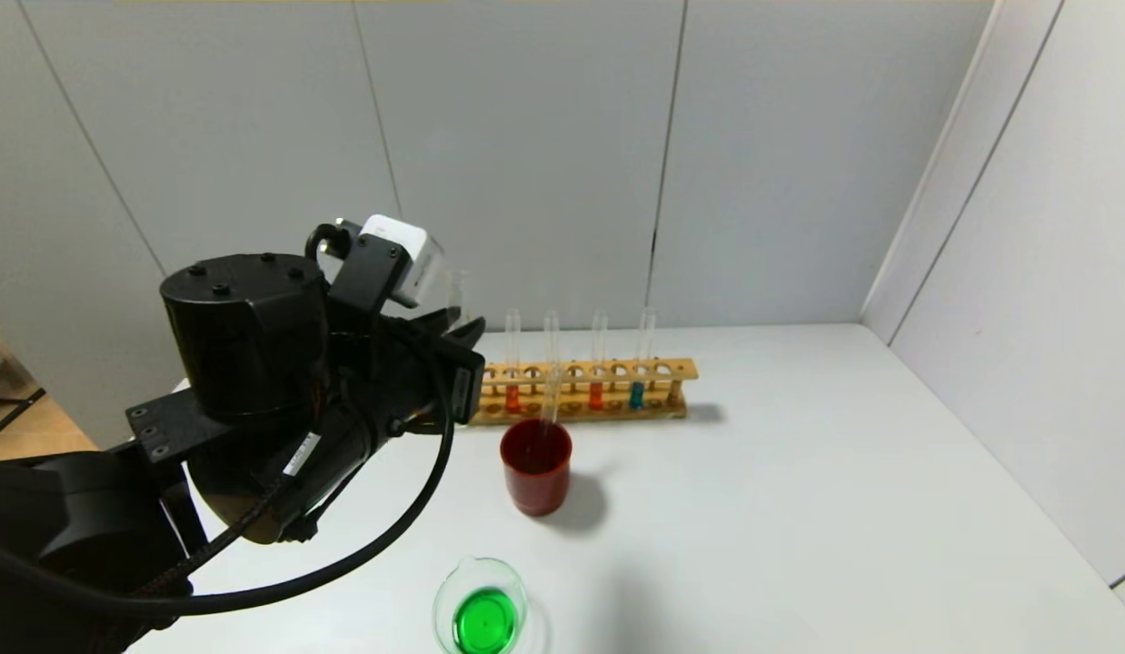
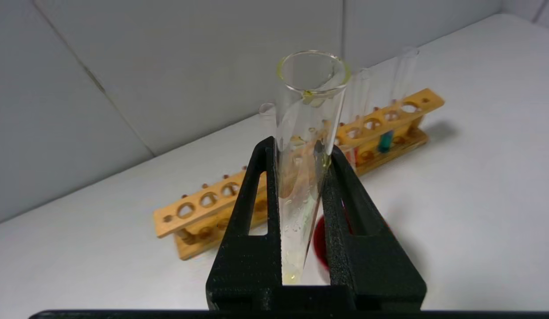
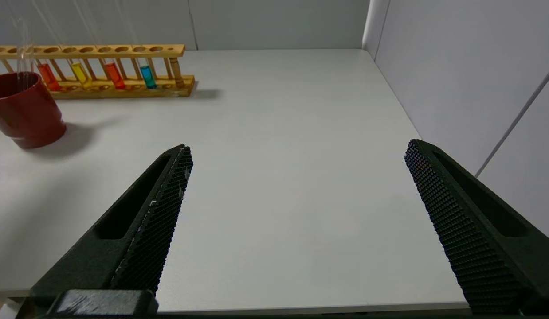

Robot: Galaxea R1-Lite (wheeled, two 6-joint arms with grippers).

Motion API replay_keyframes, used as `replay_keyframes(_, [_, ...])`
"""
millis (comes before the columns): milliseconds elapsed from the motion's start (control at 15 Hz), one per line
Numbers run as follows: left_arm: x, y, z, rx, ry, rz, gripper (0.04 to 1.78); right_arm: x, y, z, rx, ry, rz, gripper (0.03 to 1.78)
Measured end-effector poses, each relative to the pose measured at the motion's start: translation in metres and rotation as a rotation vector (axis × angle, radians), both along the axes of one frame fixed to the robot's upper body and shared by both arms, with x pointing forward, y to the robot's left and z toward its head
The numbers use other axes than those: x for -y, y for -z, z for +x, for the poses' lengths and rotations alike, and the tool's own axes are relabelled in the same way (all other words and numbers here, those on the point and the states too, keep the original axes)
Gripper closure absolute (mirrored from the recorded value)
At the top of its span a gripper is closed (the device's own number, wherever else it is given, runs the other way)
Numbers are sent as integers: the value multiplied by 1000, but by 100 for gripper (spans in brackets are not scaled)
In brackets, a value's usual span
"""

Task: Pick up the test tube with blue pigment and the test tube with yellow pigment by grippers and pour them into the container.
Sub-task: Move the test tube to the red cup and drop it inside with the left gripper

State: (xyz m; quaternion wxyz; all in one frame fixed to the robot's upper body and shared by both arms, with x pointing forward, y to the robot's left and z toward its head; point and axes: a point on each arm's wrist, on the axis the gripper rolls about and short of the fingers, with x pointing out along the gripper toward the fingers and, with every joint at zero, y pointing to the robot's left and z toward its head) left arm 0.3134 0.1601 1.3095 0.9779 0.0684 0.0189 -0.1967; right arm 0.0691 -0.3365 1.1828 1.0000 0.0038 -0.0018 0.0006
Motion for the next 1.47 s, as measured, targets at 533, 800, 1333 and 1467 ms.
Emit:
replay_keyframes(533, [21, 19, 20, -91, 98, -75, 149, 0, 0, 0, 0, 0, 0, 6])
replay_keyframes(800, [38, 35, 40, -119, 99, -62, 149, 0, 0, 0, 0, 0, 0, 6])
replay_keyframes(1333, [48, 76, 67, -154, 74, -42, 149, 0, 0, 0, 0, 0, 0, 6])
replay_keyframes(1467, [46, 81, 69, -168, 64, -38, 149, 0, 0, 0, 0, 0, 0, 6])
